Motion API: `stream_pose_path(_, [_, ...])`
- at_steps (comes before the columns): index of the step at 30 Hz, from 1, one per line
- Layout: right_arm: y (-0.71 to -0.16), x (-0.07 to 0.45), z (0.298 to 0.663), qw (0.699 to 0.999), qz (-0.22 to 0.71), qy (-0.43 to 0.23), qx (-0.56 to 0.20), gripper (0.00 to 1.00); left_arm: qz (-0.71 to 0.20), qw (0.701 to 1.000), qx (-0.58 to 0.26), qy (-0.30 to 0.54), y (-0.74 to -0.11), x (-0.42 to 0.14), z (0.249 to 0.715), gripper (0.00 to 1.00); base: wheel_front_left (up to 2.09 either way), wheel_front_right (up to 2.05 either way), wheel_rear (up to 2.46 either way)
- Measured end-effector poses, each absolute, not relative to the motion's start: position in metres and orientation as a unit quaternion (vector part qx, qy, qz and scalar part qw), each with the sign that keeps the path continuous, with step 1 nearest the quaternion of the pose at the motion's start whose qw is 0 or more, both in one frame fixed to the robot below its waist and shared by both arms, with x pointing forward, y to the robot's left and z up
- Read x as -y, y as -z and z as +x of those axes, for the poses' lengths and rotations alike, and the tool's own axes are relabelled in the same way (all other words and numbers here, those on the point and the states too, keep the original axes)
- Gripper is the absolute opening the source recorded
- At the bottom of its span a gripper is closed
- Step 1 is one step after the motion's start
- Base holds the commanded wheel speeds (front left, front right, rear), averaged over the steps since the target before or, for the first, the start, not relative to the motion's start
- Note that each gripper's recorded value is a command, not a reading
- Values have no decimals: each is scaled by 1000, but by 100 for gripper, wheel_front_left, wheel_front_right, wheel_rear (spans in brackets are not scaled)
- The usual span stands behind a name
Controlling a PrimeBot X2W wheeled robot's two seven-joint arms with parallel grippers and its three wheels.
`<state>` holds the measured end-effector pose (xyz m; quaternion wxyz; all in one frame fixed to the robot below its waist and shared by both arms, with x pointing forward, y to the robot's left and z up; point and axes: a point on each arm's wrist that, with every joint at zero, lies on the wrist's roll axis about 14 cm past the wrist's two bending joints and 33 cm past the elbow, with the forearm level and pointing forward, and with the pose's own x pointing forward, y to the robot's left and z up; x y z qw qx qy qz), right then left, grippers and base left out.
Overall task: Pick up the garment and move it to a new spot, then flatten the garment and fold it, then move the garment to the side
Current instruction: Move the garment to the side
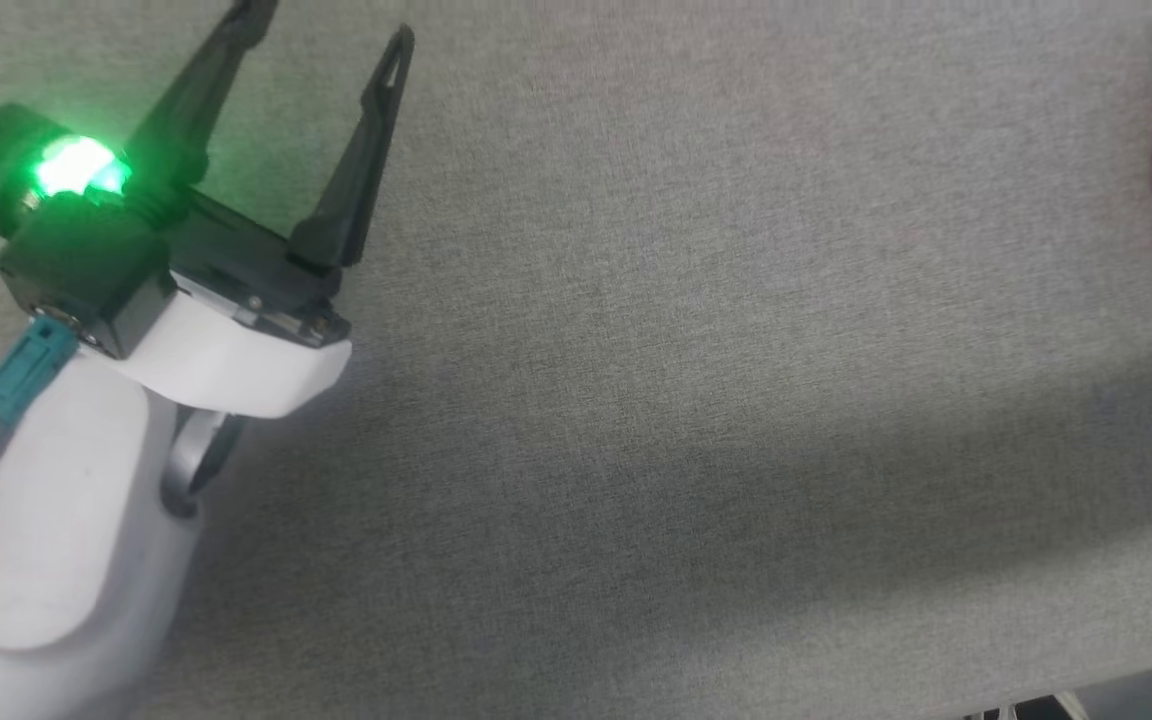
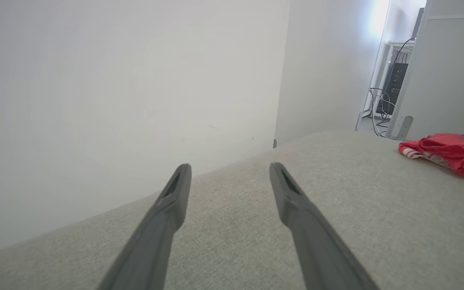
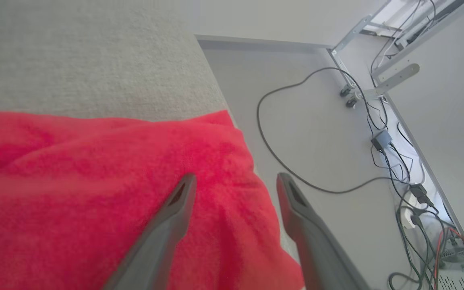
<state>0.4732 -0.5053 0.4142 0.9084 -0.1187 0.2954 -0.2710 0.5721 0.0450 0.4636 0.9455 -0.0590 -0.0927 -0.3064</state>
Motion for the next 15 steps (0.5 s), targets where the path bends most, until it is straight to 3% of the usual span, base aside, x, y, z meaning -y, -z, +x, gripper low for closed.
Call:
stream_pose_path(5, [-427,483,483,926,-130,233,-266,100,-68,952,80,286,-471,-53,557,100,0,0,0])
stream_pose_path(15, [-442,369,486,975,-80,85,-188,100,-81,974,30,210,-478,-96,494,100,0,0,0])
